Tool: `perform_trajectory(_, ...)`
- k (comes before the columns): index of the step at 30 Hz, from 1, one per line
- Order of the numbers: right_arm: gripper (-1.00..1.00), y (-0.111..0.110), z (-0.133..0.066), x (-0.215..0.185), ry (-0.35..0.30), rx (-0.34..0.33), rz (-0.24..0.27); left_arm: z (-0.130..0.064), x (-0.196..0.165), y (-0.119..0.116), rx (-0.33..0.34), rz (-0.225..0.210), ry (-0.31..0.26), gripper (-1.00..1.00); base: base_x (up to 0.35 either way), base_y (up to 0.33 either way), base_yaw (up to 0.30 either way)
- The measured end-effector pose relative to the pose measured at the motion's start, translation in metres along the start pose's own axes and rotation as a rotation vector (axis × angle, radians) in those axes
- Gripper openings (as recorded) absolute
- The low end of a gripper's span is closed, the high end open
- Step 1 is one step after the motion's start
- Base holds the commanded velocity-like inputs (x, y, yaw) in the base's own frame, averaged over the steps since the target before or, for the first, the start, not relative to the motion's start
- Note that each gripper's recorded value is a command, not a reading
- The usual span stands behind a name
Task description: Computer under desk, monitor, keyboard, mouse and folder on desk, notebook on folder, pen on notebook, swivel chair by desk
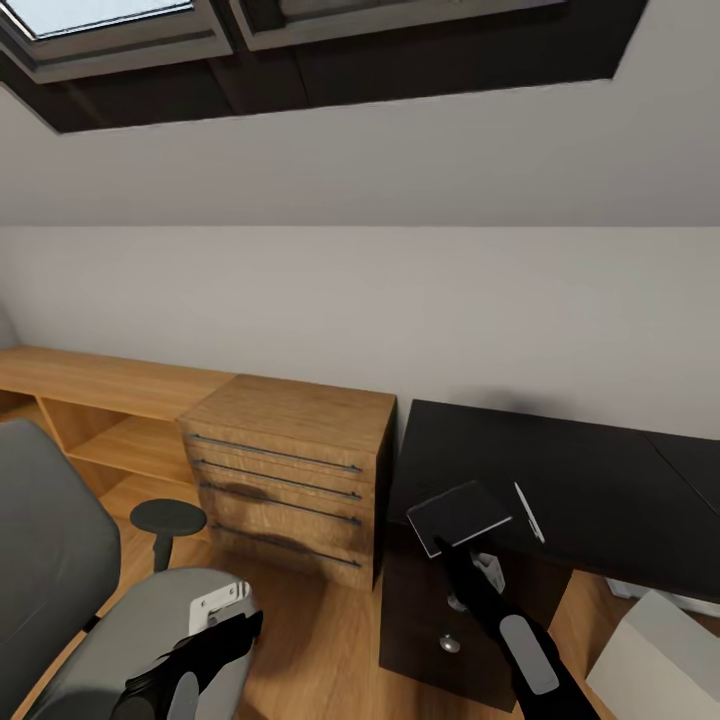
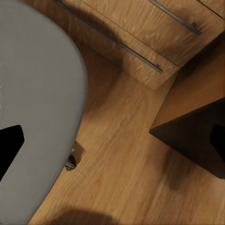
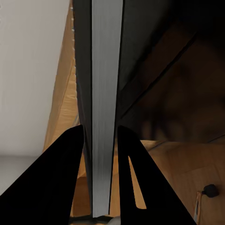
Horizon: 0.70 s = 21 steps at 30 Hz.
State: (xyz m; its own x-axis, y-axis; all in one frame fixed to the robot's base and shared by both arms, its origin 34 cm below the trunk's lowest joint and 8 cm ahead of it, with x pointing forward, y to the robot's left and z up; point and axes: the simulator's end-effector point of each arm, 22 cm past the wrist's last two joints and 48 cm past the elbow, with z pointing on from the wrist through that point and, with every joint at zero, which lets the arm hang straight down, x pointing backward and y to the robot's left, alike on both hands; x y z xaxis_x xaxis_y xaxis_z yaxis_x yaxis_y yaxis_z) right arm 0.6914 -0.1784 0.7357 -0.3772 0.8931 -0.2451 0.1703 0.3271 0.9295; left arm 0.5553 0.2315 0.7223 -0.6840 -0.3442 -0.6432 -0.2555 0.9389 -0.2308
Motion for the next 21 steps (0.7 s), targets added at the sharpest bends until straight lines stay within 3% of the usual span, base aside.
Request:
perform_trajectory(7,-1.00,0.014,-0.002,-0.005,-0.004,-0.005,-0.002,-0.008,-0.008,-0.003,0.000,-0.001,0.001,1.00,-0.289,0.000,0.000)
perform_trajectory(11,-1.00,0.045,-0.003,-0.025,-0.041,-0.049,-0.025,-0.012,-0.011,-0.005,0.001,0.000,0.003,1.00,-0.275,0.000,0.000)
perform_trajectory(18,-1.00,0.091,-0.010,-0.067,-0.109,-0.065,-0.130,-0.015,-0.013,-0.007,0.002,0.004,0.004,1.00,-0.059,0.000,0.000)
perform_trajectory(20,-1.00,0.099,-0.014,-0.075,-0.105,-0.058,-0.176,-0.015,-0.013,-0.007,0.002,0.004,0.004,1.00,-0.009,0.000,0.000)
perform_trajectory(21,-1.00,0.104,-0.019,-0.079,-0.082,-0.049,-0.226,-0.014,-0.011,-0.007,0.001,0.004,0.007,1.00,-0.003,0.000,0.000)
